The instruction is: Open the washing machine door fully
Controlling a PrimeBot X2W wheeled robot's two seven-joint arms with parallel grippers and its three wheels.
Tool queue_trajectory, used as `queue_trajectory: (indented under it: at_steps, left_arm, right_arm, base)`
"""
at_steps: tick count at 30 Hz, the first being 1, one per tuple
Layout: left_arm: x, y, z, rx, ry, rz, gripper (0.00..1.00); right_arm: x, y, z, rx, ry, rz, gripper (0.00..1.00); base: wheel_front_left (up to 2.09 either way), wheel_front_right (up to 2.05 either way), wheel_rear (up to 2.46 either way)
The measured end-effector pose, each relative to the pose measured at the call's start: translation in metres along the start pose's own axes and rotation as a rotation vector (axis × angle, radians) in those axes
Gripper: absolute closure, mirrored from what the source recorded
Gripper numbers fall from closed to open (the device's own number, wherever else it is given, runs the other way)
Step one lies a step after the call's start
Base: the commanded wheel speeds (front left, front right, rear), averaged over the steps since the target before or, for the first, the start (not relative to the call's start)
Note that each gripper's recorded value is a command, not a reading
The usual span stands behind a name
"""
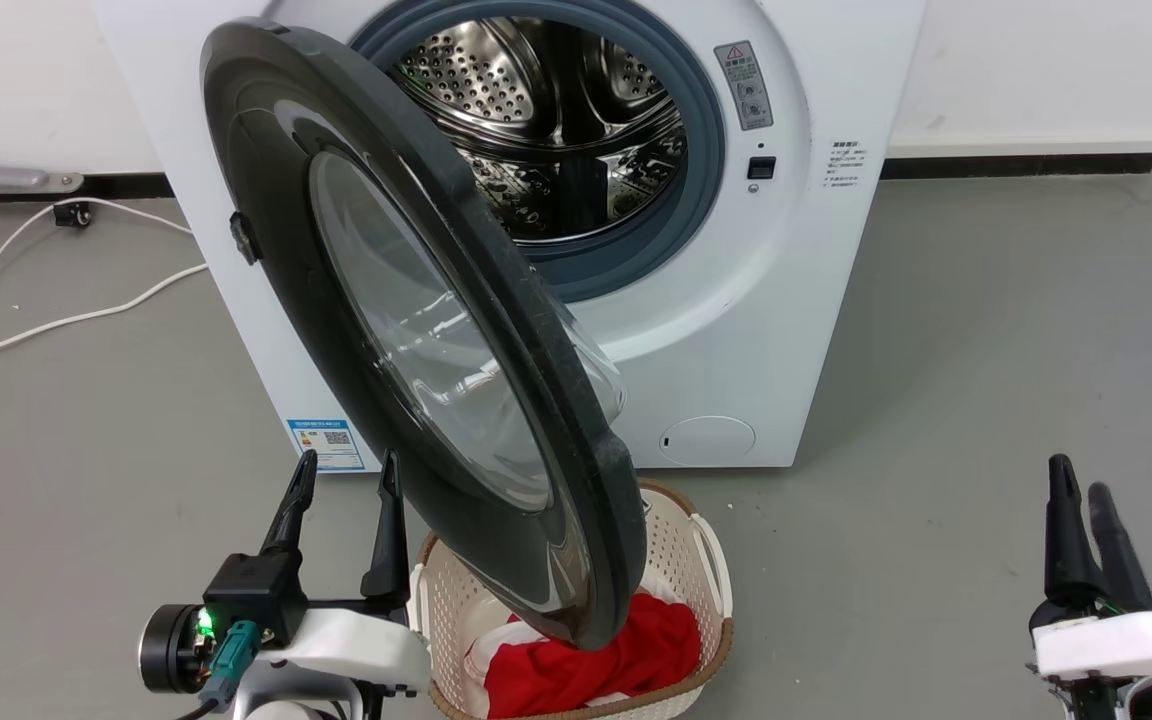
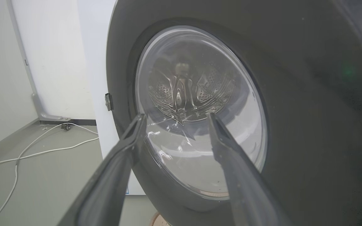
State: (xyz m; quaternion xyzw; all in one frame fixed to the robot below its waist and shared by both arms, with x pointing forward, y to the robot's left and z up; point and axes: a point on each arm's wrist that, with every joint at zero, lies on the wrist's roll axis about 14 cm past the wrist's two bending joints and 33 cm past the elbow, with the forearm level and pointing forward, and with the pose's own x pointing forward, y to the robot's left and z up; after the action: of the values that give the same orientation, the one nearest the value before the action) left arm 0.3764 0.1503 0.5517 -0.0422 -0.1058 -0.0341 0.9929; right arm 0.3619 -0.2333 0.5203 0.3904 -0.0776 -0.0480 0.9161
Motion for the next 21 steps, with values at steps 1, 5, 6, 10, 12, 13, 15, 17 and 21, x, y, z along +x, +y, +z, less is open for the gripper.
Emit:
queue_trajectory:
  at_steps: [1,5,6,10,12,13,15,17,21]
  left_arm:
    - [0.0,0.0,0.0,0.0,0.001,-0.001,0.0]
    - [0.001,-0.001,0.0,0.001,0.001,-0.001,0.0]
    - [0.001,-0.001,0.0,0.001,0.001,0.0,0.0]
    - [0.0,0.002,0.0,0.003,0.002,0.008,0.0]
    - [-0.001,0.004,0.0,0.004,0.002,0.012,0.0]
    - [-0.002,0.004,0.0,0.005,0.001,0.014,0.0]
    - [-0.002,0.006,0.001,0.006,0.0,0.018,0.0]
    - [-0.003,0.007,0.001,0.009,-0.001,0.022,0.0]
    - [-0.003,0.009,0.001,0.015,-0.001,0.026,0.0]
  right_arm:
    - [0.0,0.003,0.005,-0.082,-0.018,0.02,0.0]
    - [0.001,0.025,0.022,-0.417,-0.081,0.11,0.0]
    - [0.001,0.033,0.027,-0.486,-0.104,0.135,0.0]
    - [-0.002,0.068,0.03,-0.724,-0.157,0.237,0.0]
    - [-0.007,0.08,0.023,-0.797,-0.155,0.28,0.0]
    - [-0.01,0.084,0.019,-0.824,-0.15,0.297,0.0]
    - [-0.015,0.088,0.009,-0.845,-0.126,0.317,0.0]
    - [-0.019,0.084,0.001,-0.853,-0.095,0.315,0.0]
    - [-0.023,0.064,-0.011,-0.804,-0.031,0.271,0.0]
  base:
    - [0.0,0.0,0.0]
    - [0.0,0.0,0.0]
    - [0.0,0.0,0.0]
    - [0.0,0.0,0.0]
    - [0.0,0.0,0.0]
    - [0.0,0.0,0.0]
    - [0.0,0.0,0.0]
    - [0.0,0.0,0.0]
    - [0.0,0.0,0.0]
